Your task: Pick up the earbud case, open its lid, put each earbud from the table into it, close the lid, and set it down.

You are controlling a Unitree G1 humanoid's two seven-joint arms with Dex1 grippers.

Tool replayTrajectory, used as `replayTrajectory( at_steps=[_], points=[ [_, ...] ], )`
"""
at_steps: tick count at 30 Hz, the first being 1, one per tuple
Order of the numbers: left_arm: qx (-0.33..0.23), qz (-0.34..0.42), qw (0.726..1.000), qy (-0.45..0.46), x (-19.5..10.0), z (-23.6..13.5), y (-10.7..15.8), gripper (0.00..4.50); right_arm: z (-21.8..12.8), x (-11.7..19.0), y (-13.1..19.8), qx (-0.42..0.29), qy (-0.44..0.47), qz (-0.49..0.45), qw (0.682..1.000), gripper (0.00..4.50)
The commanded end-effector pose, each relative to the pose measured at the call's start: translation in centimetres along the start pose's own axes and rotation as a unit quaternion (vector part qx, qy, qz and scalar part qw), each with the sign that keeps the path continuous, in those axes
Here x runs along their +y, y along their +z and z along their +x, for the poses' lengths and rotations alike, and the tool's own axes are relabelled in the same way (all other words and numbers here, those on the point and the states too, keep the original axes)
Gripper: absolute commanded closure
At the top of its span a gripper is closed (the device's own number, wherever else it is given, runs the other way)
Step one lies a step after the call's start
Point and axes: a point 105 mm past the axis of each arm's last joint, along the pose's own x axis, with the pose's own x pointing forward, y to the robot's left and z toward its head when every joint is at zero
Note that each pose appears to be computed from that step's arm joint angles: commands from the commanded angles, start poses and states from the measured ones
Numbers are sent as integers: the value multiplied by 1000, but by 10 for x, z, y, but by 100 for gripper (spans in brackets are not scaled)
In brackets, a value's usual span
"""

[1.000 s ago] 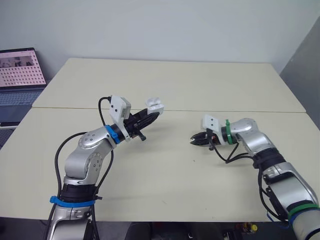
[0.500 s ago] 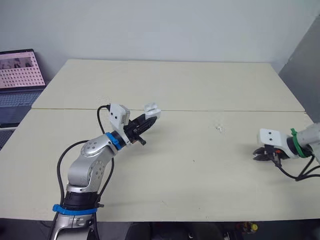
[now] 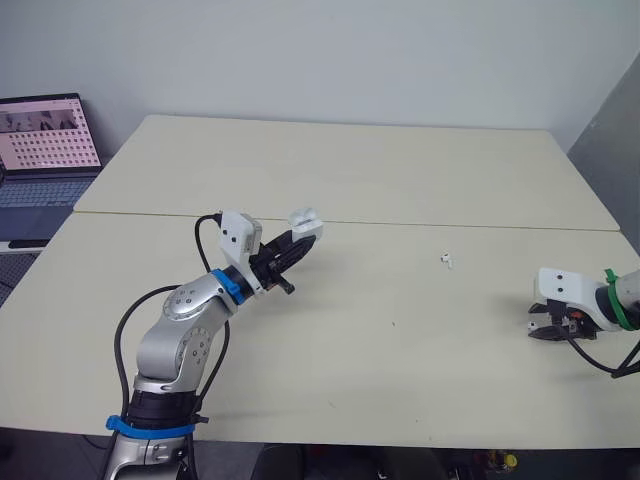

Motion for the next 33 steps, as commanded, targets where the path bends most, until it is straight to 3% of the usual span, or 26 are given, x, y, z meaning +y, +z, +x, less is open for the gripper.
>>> replayTrajectory(
  at_steps=[1, 27, 30, 33],
  points=[
    [-21, 13, 1000, -10, -8, 1, 13, 374, 1, 5, -12, 25, 10, 19, 999, 211],
    [-14, 9, 1000, -11, -12, -1, 8, 374, 7, 7, 6, 4, 25, 92, 995, 211],
    [-13, 9, 1000, -10, -12, -1, 8, 374, 8, 6, 7, 0, 22, 93, 995, 268],
    [-14, 10, 1000, -11, -11, -1, 9, 374, 9, 7, 12, -9, 25, 90, 996, 370]
  ],
)
